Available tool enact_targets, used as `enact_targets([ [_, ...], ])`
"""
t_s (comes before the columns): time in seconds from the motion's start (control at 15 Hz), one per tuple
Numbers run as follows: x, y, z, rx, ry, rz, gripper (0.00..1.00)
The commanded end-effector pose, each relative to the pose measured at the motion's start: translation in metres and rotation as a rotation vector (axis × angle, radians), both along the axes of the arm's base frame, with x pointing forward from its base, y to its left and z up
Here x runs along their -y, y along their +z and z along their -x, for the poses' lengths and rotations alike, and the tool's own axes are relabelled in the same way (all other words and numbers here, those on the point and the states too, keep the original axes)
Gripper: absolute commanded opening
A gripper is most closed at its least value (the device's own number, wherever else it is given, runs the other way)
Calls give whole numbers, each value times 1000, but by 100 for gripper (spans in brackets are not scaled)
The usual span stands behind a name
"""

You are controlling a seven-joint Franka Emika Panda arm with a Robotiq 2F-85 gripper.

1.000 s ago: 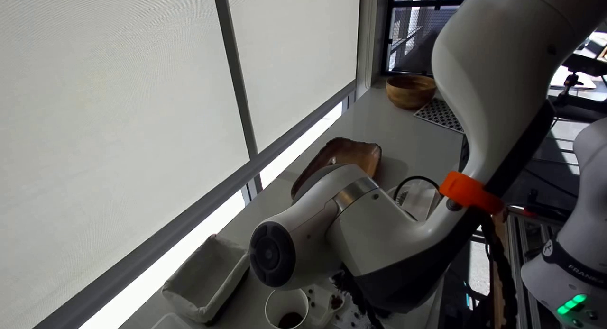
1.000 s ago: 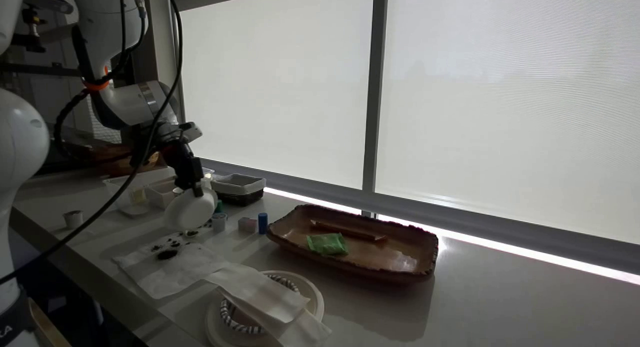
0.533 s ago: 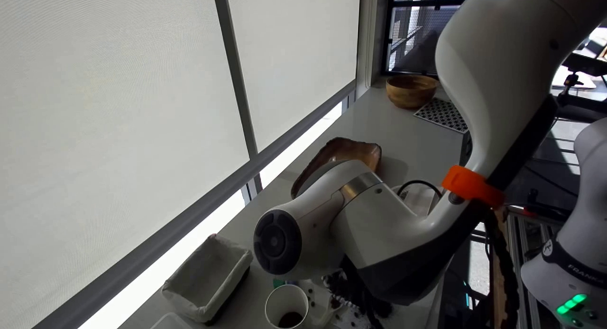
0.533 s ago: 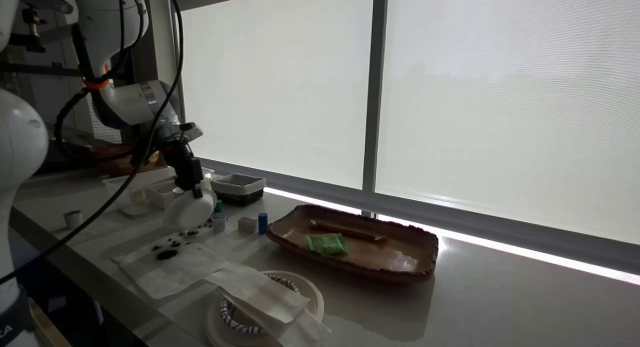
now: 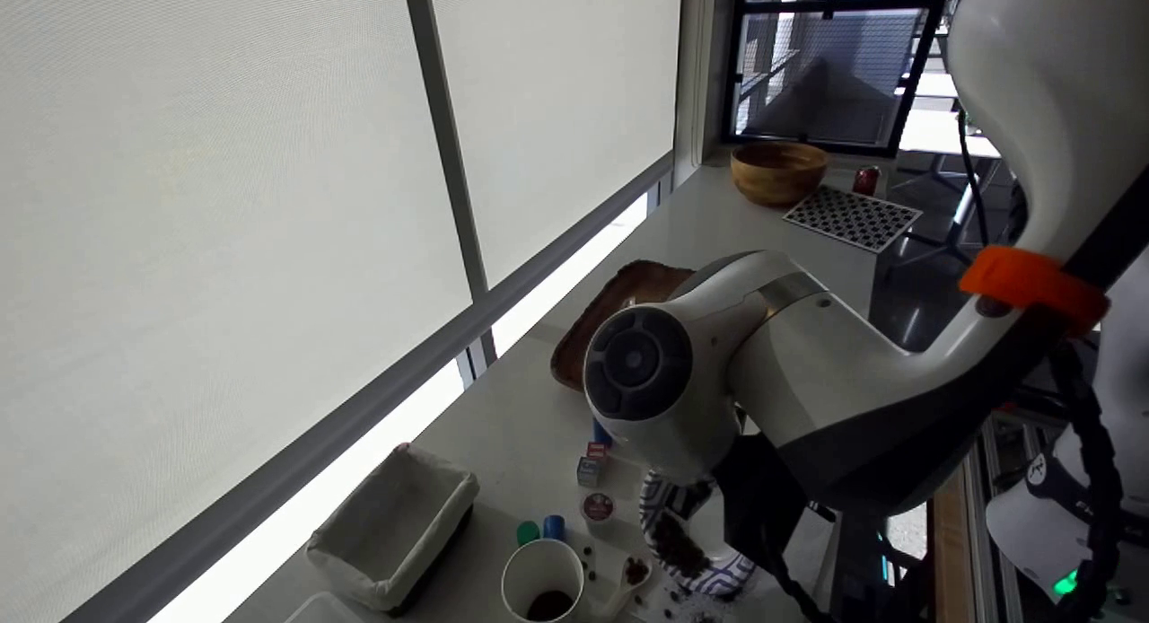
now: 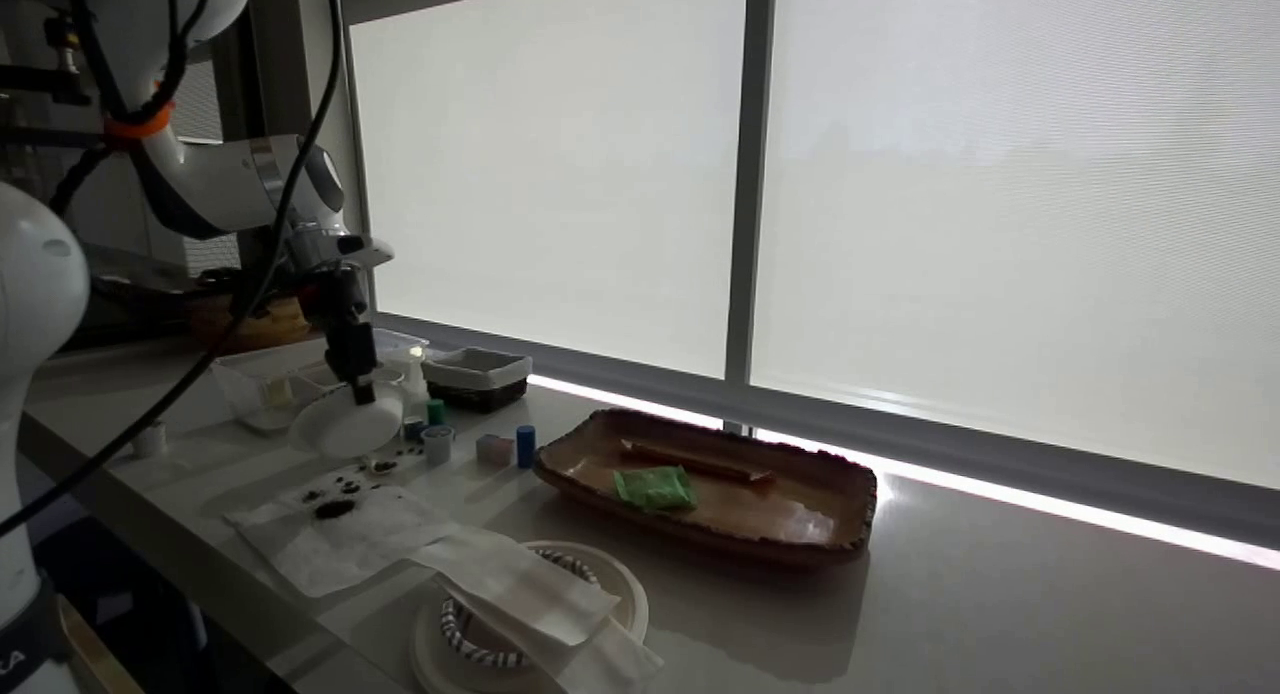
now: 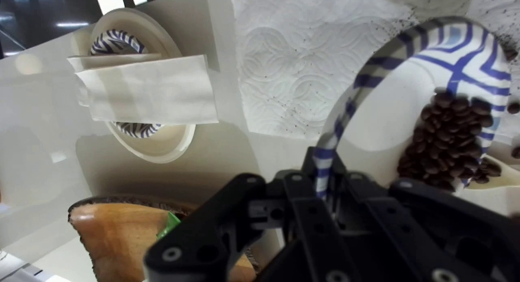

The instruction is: Pour the contents from the bowl onto the white paper towel

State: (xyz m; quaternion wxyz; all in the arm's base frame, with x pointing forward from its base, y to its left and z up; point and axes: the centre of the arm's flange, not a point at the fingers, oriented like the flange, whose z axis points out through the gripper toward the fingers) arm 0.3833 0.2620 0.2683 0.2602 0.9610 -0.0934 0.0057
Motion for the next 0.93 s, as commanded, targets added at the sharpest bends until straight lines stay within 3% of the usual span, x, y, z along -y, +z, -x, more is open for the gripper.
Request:
enact_targets([
  [0.0, 31, 21, 45, 122, -62, -133, 1],
  [0.4, 60, 24, 68, 285, -106, -339, 1],
  [0.6, 71, 14, 68, 300, -113, -428, 1],
  [0.87, 76, 9, 49, 312, -222, -588, 1],
])
